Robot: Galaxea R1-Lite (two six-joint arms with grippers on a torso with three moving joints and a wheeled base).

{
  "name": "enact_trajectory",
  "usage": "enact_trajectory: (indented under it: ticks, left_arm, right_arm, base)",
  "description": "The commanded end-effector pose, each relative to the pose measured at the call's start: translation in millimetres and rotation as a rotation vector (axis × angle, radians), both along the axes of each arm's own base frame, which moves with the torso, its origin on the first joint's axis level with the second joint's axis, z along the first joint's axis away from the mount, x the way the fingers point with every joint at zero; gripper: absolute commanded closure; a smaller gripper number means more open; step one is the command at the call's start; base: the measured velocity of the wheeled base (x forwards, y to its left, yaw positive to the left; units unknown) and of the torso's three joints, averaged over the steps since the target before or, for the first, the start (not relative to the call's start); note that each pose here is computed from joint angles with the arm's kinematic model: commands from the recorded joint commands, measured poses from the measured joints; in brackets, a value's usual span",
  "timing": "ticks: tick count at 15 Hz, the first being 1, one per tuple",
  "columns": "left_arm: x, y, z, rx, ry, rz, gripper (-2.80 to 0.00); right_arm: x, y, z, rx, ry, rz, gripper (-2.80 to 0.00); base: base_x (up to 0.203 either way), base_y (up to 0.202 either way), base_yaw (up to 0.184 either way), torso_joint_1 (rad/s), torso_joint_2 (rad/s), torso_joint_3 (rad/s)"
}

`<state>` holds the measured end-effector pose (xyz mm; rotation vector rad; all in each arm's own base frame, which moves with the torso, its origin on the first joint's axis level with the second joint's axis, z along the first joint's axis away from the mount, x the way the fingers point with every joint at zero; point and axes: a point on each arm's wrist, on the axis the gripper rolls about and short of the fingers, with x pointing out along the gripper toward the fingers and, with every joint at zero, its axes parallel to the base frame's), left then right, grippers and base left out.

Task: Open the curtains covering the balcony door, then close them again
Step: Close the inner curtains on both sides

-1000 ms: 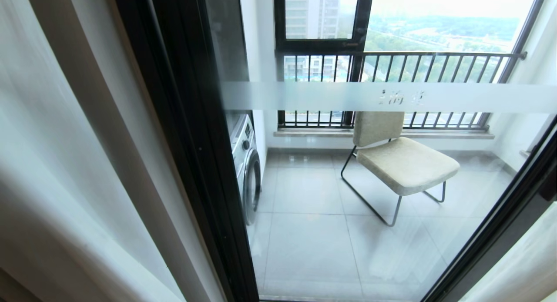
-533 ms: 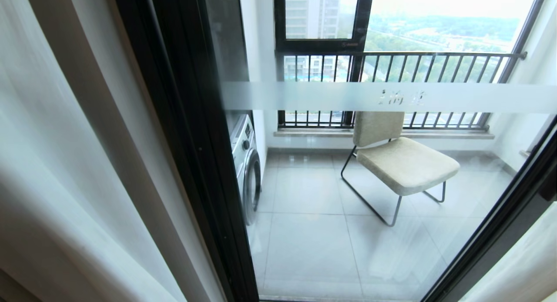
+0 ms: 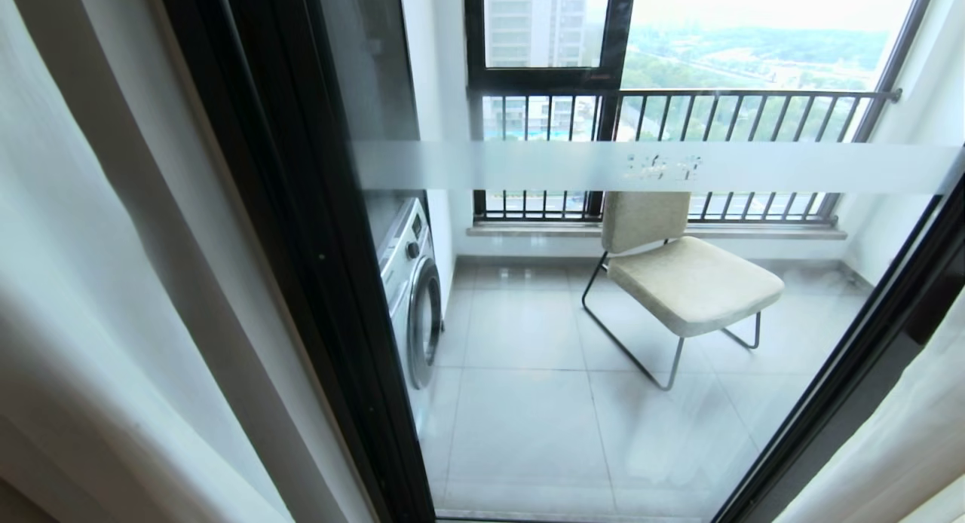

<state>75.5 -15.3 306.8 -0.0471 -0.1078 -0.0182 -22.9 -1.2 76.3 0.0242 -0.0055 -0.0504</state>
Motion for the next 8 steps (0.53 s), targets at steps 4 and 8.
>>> enact_trajectory:
  ticks: [4,8]
  left_arm:
    - [3.6,-1.0,-1.2,0.002,0.012,0.002,0.00]
    - [4.5,-1.5,-1.5,0.003,0.015,0.000,0.00]
  right_arm:
    - [-0.1,0.0,0.1,0.001,-0.001,0.000,0.00]
    - [0.0,0.0,-0.1,0.000,-0.001,0.000,0.00]
  base:
    - [0.000,-0.189,0.001,-0.001,0.00,0.003]
    - [0.000,-0.192,0.002,0.003,0.00,0.002]
